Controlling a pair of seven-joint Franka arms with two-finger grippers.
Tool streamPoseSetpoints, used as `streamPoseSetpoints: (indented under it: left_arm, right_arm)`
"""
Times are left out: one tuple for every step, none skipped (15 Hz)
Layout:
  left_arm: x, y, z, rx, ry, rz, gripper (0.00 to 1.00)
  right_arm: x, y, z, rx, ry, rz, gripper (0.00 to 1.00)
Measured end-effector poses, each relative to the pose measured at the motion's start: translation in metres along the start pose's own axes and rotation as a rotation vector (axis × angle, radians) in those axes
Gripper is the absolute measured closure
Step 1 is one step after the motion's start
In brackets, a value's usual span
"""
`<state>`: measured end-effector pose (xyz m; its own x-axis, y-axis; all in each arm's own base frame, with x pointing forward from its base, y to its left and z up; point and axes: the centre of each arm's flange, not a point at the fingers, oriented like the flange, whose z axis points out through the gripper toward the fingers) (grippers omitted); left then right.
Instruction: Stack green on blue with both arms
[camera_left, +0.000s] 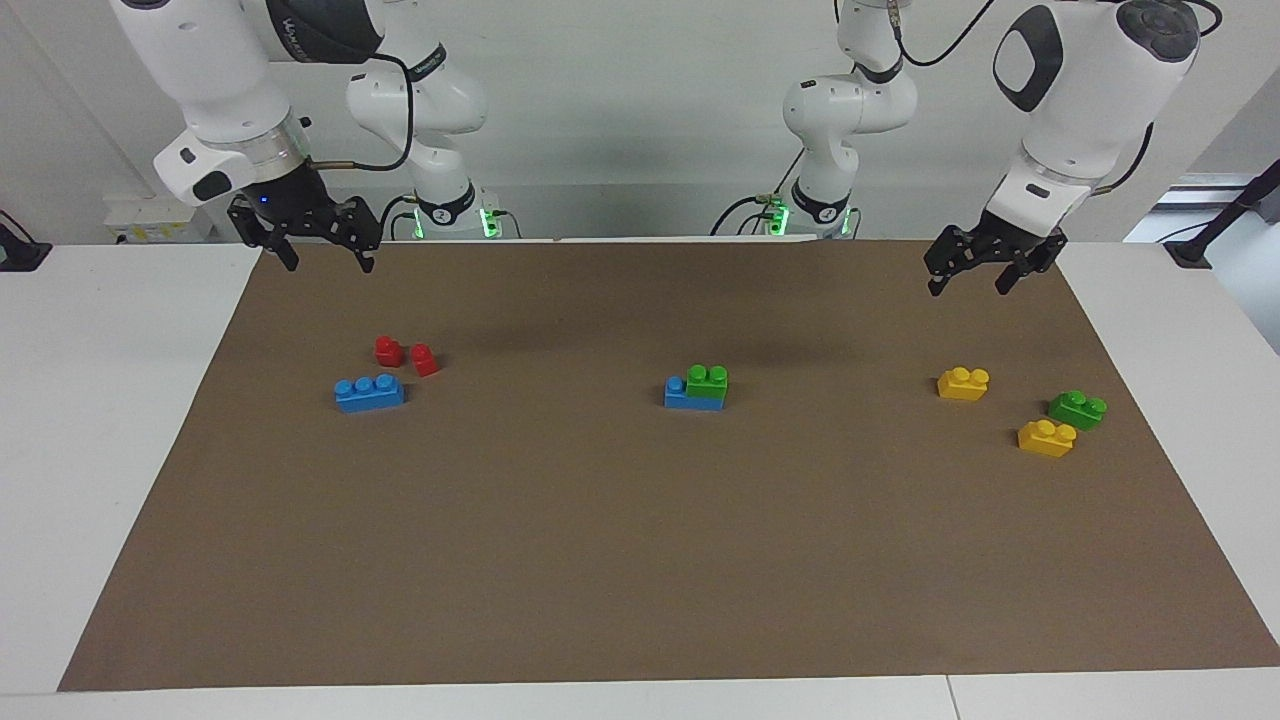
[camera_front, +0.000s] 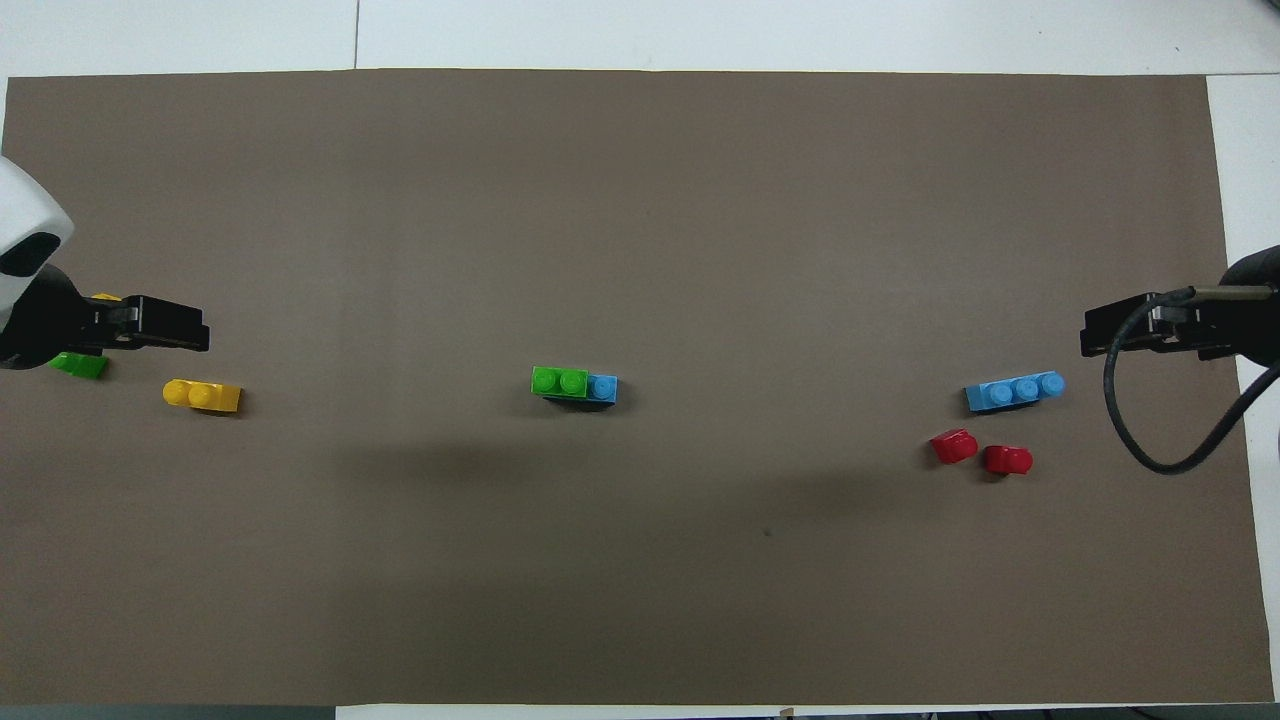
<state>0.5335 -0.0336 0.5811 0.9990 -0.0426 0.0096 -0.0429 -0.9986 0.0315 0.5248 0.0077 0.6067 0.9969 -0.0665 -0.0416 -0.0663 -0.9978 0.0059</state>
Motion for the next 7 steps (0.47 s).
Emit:
streamPoseSetpoints:
  left_arm:
    - [-0.0001,0.0002,-0.0026,0.0,0.001,0.0,0.0]
    - [-0.0003,0.0001,-0.0042,0.002,0.001,0.001,0.0]
    - [-0.0005,0.0001,-0.0051,0.003,-0.001,0.001,0.0]
    - [-0.0007,0.0004,-0.0058,0.003,-0.002,0.002,0.0]
    - [-0.0008,0.0006,-0.006,0.003,-0.002,0.002,0.0]
    - [-0.0008,0.0007,-0.0061,0.004,-0.002,0.002,0.0]
    - [-0.0009,0.0005,-0.006,0.004,-0.003,0.002,0.0]
  right_arm:
    - [0.0,0.0001,-0.0001,0.0,0.0,0.0,0.0]
    - [0.0,0.0001,-0.0001,0.0,0.0,0.0,0.0]
    - [0.0,0.0001,-0.0002,0.0,0.0,0.0,0.0]
    - [0.0,0.0001,-0.0002,0.0,0.001,0.0,0.0]
    - [0.0001,0.0001,-0.0003,0.0,0.001,0.0,0.0]
    - [0.0001,0.0001,-0.0003,0.0,0.001,0.0,0.0]
    - [0.0001,0.0001,-0.0004,0.0,0.001,0.0,0.0]
